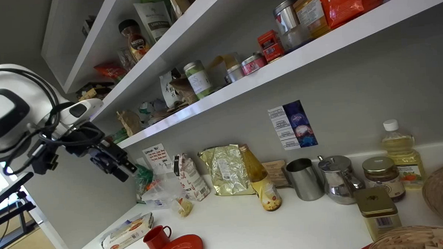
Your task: Put the cup on the plate
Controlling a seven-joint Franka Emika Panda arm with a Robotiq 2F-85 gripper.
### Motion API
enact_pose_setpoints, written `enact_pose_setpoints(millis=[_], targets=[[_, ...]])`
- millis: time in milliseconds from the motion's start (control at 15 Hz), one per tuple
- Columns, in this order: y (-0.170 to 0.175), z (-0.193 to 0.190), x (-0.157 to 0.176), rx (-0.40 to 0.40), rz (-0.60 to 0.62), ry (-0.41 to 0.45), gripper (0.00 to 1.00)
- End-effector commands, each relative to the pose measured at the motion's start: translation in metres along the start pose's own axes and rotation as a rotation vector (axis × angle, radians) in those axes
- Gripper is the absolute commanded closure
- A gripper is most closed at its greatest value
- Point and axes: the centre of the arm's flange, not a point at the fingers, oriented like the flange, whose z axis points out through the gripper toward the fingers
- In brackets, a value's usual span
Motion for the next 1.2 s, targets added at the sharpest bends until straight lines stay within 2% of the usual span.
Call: enact_pose_setpoints(millis=[0, 267, 533, 800, 933, 1067, 1133], targets=[[-0.053, 0.005, 0.035, 0.048, -0.054, 0.039, 0.00], [-0.123, 0.003, 0.056, 0.103, -0.156, 0.076, 0.00], [-0.198, 0.008, 0.059, 0.144, -0.272, 0.064, 0.00], [-0.276, 0.035, 0.050, 0.159, -0.385, -0.013, 0.00], [-0.321, 0.058, 0.040, 0.141, -0.437, -0.059, 0.00], [-0.357, 0.080, 0.033, 0.119, -0.433, -0.106, 0.00], [-0.372, 0.092, 0.032, 0.108, -0.394, -0.135, 0.00]])
